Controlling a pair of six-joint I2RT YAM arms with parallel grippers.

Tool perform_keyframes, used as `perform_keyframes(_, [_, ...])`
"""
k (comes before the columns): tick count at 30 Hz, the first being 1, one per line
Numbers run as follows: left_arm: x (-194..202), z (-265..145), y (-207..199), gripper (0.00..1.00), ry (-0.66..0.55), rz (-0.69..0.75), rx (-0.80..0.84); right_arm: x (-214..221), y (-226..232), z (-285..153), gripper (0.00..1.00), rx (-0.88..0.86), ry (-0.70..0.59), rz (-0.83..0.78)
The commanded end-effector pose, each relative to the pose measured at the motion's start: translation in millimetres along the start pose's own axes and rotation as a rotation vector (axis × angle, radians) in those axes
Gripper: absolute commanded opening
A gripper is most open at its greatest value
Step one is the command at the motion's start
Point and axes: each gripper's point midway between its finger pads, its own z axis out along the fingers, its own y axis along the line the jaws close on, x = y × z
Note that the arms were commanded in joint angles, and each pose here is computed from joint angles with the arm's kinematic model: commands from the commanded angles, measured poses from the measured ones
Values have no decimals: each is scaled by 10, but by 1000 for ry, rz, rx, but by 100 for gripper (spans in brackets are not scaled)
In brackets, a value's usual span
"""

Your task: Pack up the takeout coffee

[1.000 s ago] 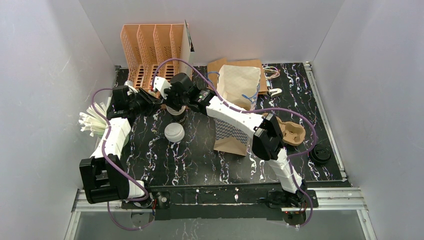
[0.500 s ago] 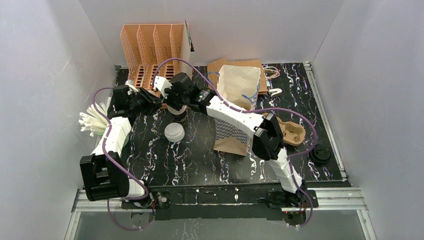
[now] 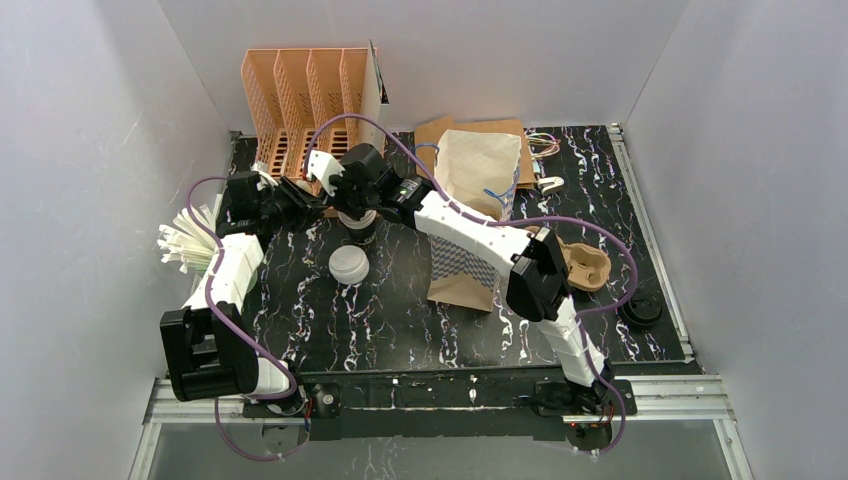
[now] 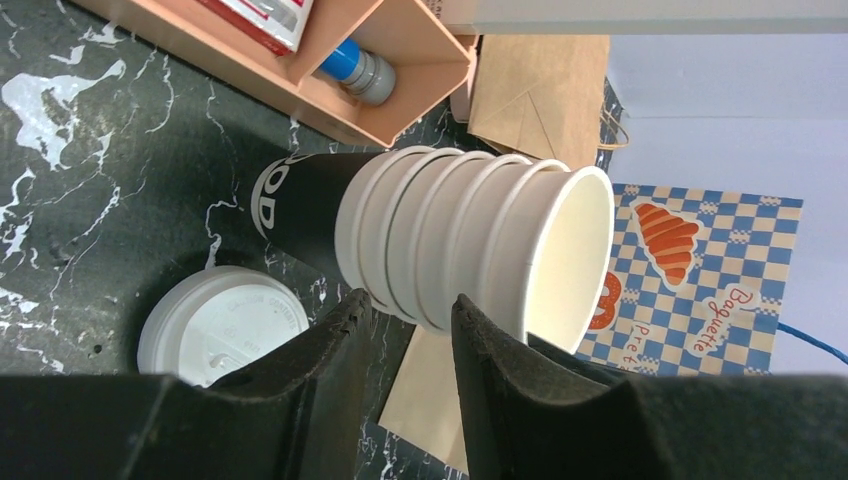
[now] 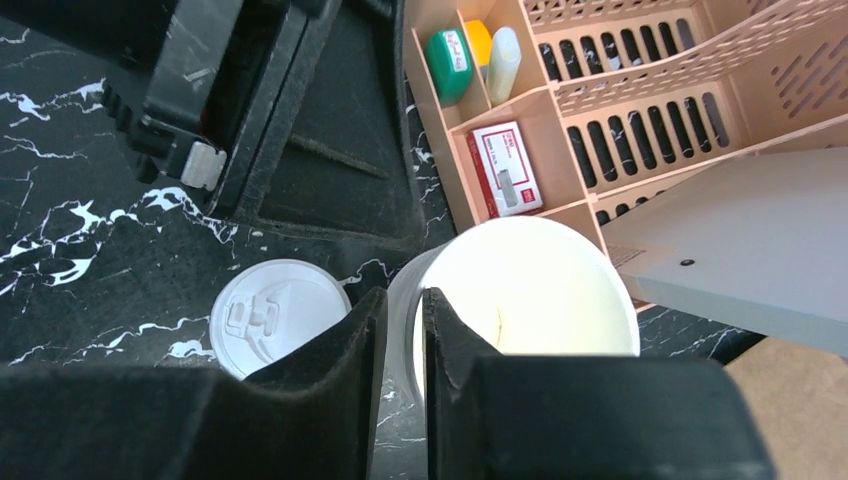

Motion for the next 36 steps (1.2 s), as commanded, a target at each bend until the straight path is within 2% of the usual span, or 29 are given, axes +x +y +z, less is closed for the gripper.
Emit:
perform_keyframes(1, [63,-19,35,33,20,-11,-28,-733,-192,-452,28,71,-176,-28])
perform_keyframes(8, [48,-46,-63,33,17,-6,-7,-647,-207,-445,31,83,-150,-25])
perform_keyframes(12, [46,-73,-109,36,15,-2,4,-579,-225,-416,44,95,-129,-25])
perform_keyframes(20, [32,-101,-142,38,8,-3,7,-422,-251,-329,41,112,-89,-21])
perform_keyframes(36, [15,-146,-259,39,12,-1,41,-227,-272,-192,45,103,-46,-15])
